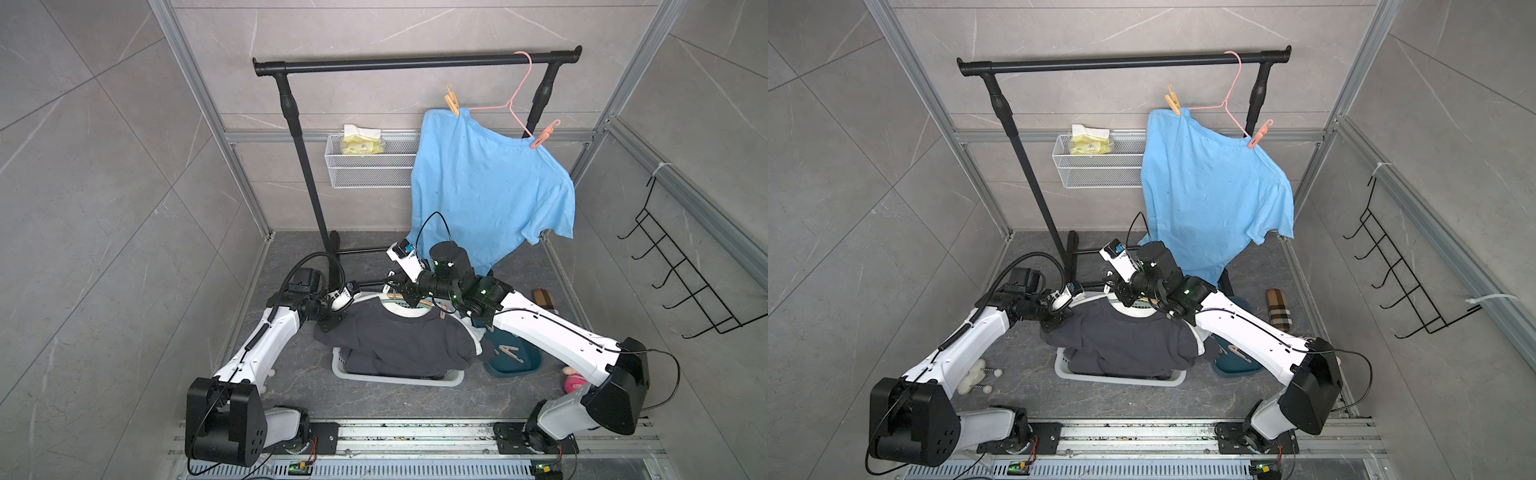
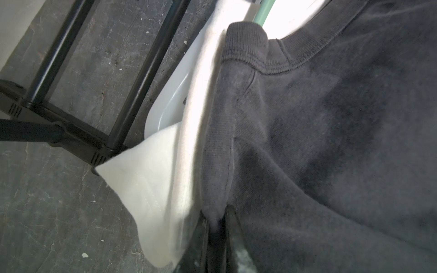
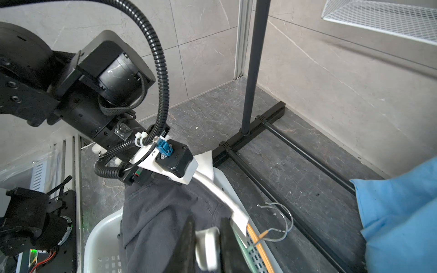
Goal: Use clothespins to secure the t-shirt on both sides of the hanger
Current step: Pick up the hanger from the basket.
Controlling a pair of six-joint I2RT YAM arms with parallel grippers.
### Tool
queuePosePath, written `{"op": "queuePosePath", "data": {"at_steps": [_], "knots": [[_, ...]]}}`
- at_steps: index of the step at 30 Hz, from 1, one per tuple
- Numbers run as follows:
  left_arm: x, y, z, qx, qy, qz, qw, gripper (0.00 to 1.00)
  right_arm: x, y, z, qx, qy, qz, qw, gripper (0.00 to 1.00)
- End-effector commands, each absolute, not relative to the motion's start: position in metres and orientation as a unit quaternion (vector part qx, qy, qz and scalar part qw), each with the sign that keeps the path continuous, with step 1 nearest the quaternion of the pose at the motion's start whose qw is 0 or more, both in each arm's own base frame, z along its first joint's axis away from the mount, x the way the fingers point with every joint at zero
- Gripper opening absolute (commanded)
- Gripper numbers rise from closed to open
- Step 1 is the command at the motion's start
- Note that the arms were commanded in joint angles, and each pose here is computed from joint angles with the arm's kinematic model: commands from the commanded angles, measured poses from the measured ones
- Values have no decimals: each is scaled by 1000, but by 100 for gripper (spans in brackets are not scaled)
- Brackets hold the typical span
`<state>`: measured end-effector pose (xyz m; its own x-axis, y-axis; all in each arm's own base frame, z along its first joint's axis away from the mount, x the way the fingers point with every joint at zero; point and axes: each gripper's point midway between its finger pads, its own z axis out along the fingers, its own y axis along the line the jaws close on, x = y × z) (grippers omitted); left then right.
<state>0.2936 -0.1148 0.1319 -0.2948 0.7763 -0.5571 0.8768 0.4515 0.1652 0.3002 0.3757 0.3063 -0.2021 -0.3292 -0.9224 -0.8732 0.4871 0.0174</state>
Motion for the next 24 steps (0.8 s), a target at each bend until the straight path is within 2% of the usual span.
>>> {"op": "queuePosePath", "data": {"at_steps": [1,2,9,13,16,24], "knots": [[282,-127,142,553,763,-111,315,3,299,384,301,-455,693,284,481,0],[282,-128,144,554,760,-112,320,0,300,385,301,-460,690,283,482,0],[285,-129,152,557,751,-102,339,0,303,392,293,-493,661,272,496,0],[288,-133,171,553,730,-89,392,0,307,399,289,-510,652,272,491,0],[287,-137,188,548,715,-89,425,0,308,406,286,-526,654,294,457,0],[285,-143,216,540,695,-96,465,0,314,422,277,-585,605,285,458,0]]}}
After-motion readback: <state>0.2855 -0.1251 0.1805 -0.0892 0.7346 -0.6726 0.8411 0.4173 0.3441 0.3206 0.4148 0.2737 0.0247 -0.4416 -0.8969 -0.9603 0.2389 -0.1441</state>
